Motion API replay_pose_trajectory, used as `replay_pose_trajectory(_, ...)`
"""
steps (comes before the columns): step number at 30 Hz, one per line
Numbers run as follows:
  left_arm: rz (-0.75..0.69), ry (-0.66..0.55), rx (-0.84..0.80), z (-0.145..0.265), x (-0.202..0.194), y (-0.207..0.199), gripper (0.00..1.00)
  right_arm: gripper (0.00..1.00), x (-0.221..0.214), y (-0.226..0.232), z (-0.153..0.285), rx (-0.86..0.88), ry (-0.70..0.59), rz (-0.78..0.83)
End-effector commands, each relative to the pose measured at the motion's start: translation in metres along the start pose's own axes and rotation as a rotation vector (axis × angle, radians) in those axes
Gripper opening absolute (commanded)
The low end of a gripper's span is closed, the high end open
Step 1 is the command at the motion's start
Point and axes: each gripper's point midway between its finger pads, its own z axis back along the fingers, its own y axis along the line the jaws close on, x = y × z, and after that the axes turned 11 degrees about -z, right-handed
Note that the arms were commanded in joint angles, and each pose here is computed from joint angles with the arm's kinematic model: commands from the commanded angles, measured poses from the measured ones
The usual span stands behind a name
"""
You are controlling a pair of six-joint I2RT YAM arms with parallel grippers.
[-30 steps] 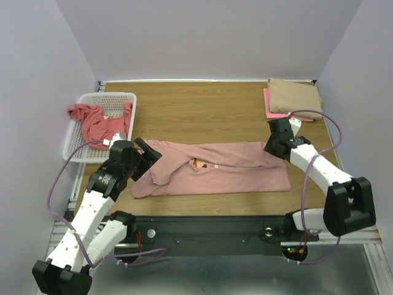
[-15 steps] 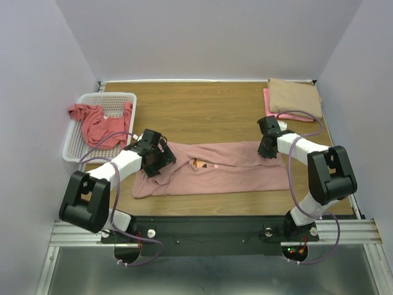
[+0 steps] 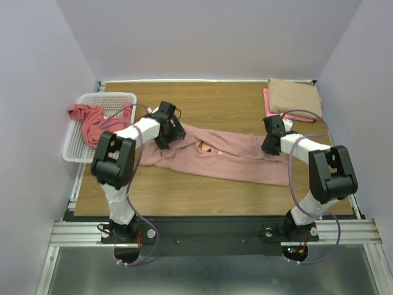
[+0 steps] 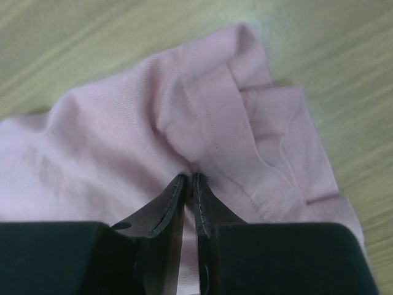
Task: Fold and stack the t-shirts
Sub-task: Fold the tshirt
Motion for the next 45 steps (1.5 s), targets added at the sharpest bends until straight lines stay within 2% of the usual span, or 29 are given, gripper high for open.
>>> replay_pose_trajectory(1, -0.091, -0.040, 0.080, -0.045, 0.043, -0.015, 0.90, 0.16, -0.061, -0.027, 0.011, -0.008, 0.157, 0.038)
replay_pose_trajectory(2, -0.104, -0.056, 0.067, -0.050, 0.056, -0.026, 0.90, 0.17, -0.072, -0.027, 0.016, 0.006, 0.168, 0.053)
replay_pose_trajectory(3, -0.155, -0.129, 0.007, -0.043, 0.095, -0.057, 0.90, 0.19, -0.081, -0.025, 0.026, 0.041, 0.176, 0.064)
replay_pose_trajectory(4, -0.190, -0.092, 0.024, -0.071, 0.092, -0.061, 0.90, 0.21, -0.108, -0.026, 0.034, 0.048, 0.206, 0.098)
replay_pose_trajectory(8, -0.241, -0.088, 0.064, -0.098, 0.130, -0.093, 0.90, 0.20, -0.161, -0.016, 0.063, 0.138, 0.281, 0.125)
replay_pose_trajectory(9, -0.262, -0.095, -0.005, -0.103, 0.140, -0.115, 0.90, 0.20, -0.183, -0.014, 0.075, 0.168, 0.313, 0.143)
replay_pose_trajectory(13, -0.244, -0.113, -0.203, -0.108, 0.146, -0.157, 0.90, 0.20, -0.241, -0.004, 0.105, 0.253, 0.403, 0.221)
replay_pose_trajectory(17, -0.231, -0.129, -0.236, -0.113, 0.146, -0.165, 0.92, 0.20, -0.294, 0.017, 0.140, 0.365, 0.501, 0.302)
replay_pose_trajectory(22, -0.203, -0.184, -0.273, -0.109, 0.161, -0.177, 0.94, 0.20, -0.332, 0.022, 0.175, 0.442, 0.562, 0.402)
replay_pose_trajectory(27, -0.183, -0.205, -0.318, -0.115, 0.167, -0.188, 0.95, 0.21, -0.344, -0.001, 0.196, 0.477, 0.610, 0.419)
replay_pose_trajectory(33, -0.138, -0.172, -0.301, -0.137, 0.160, -0.179, 0.95, 0.27, -0.372, -0.033, 0.228, 0.526, 0.677, 0.533)
replay_pose_trajectory(38, -0.135, -0.202, -0.364, -0.124, 0.170, -0.193, 0.95, 0.50, -0.369, -0.029, 0.243, 0.558, 0.652, 0.575)
replay_pose_trajectory(40, -0.137, -0.220, -0.378, -0.120, 0.175, -0.196, 0.95, 0.50, -0.357, -0.013, 0.250, 0.598, 0.586, 0.572)
replay_pose_trajectory(43, -0.125, -0.246, -0.397, -0.114, 0.186, -0.198, 0.95, 0.58, -0.333, 0.003, 0.259, 0.638, 0.489, 0.540)
replay_pose_trajectory(45, -0.102, -0.270, -0.411, -0.109, 0.198, -0.198, 0.96, 0.76, -0.314, 0.014, 0.266, 0.663, 0.441, 0.497)
